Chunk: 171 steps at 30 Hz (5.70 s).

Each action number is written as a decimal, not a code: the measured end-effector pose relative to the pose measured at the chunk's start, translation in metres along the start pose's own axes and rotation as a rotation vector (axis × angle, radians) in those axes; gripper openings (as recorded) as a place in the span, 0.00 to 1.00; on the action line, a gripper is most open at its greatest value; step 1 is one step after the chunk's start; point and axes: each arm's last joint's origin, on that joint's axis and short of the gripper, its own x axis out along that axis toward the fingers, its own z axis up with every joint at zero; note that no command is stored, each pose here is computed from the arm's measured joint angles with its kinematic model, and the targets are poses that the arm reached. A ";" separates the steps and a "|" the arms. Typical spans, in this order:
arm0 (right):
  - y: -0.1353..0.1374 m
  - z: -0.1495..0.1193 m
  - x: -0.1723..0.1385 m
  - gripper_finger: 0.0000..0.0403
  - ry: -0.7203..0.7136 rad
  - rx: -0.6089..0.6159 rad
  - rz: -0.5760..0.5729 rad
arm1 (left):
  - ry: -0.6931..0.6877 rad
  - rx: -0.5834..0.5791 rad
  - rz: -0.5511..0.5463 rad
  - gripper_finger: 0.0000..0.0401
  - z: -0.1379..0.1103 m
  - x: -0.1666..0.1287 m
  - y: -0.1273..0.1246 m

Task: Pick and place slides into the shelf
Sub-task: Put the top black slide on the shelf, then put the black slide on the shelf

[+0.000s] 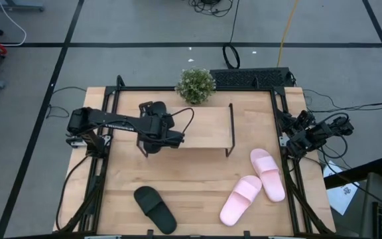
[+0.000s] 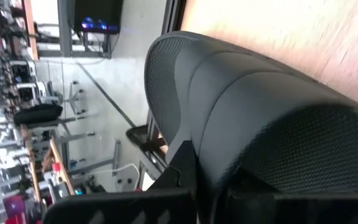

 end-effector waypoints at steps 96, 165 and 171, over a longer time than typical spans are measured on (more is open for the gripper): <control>0.000 0.001 0.000 0.00 -0.005 -0.036 0.001 | 0.371 -0.490 -0.797 0.60 -0.078 -0.164 -0.206; -0.001 0.003 0.000 0.00 -0.028 -0.087 -0.048 | -0.206 -0.286 -0.742 0.00 -0.027 -0.215 -0.122; -0.001 0.004 0.000 0.00 -0.033 -0.048 -0.051 | -0.427 -0.301 -0.656 0.00 -0.004 -0.208 -0.043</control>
